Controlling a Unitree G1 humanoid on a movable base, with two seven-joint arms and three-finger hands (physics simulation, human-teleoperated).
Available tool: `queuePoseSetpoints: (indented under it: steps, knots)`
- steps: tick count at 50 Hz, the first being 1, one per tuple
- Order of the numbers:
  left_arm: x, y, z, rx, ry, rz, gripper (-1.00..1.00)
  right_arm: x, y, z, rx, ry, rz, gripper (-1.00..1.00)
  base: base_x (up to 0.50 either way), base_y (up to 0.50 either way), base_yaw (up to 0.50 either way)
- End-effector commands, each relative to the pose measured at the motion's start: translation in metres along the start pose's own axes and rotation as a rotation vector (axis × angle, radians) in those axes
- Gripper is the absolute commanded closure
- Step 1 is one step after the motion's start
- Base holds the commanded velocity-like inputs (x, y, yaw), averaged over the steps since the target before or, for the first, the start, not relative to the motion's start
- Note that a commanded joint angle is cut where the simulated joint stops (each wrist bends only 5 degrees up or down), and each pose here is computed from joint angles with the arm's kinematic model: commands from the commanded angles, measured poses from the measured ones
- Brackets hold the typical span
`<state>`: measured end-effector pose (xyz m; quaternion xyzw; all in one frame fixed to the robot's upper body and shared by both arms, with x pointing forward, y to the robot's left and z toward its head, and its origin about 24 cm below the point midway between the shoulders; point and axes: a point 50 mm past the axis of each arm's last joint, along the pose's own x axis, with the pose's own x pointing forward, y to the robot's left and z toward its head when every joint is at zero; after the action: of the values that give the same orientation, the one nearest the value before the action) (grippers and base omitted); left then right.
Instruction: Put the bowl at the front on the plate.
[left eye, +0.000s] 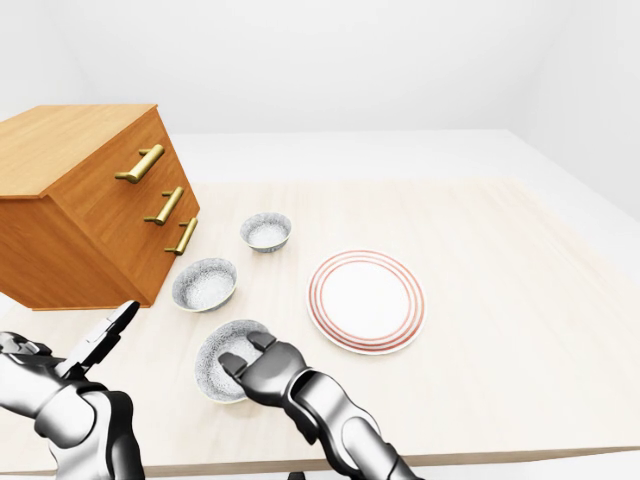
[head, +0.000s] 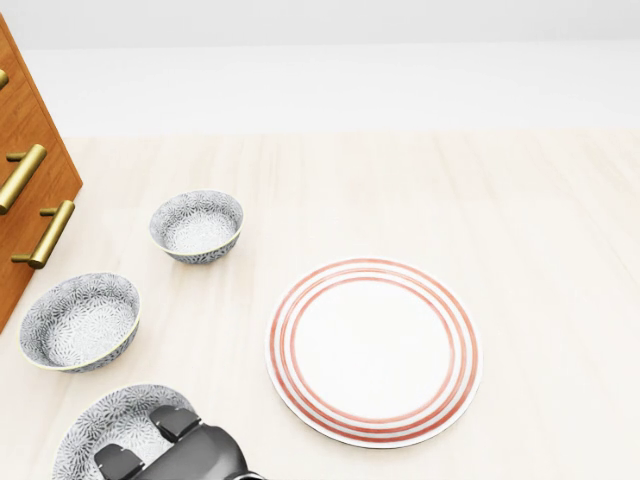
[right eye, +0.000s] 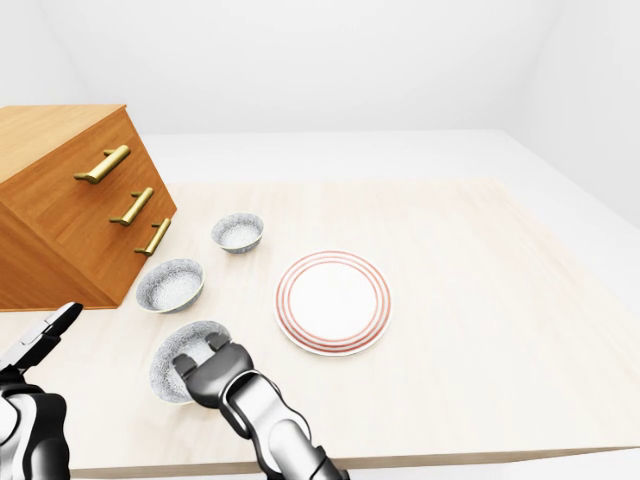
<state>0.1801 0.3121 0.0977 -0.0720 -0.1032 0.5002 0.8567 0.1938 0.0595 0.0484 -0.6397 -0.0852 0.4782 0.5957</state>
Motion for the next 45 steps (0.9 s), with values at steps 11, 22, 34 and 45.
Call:
queuePoseSetpoints:
  steps: [11,22,34,45]
  knots:
    - [-0.0001,-0.0003,0.0007,0.000,-0.003,-0.002,-1.00,0.0074,0.0078,0.0010,0.021,-0.014,0.049,-1.00,0.00,0.00,0.00]
    - [-0.0001,-0.0003,0.0007,0.000,-0.003,-0.001,-1.00,0.0074,0.0078,0.0010,0.021,-0.013,0.049,-1.00,0.00,0.00,0.00]
    - [-0.0001,-0.0001,0.0012,0.000,-0.005,-0.001,-1.00,0.0074,0.0074,0.0001,0.020,-0.010,0.048,-1.00,0.00,0.00,0.00]
    - [-0.0004,0.0006,0.0054,-0.010,-0.021,0.001,-1.00,0.0147,0.0060,0.0055,0.047,-0.041,0.067,-1.00,0.00,0.00,0.00]
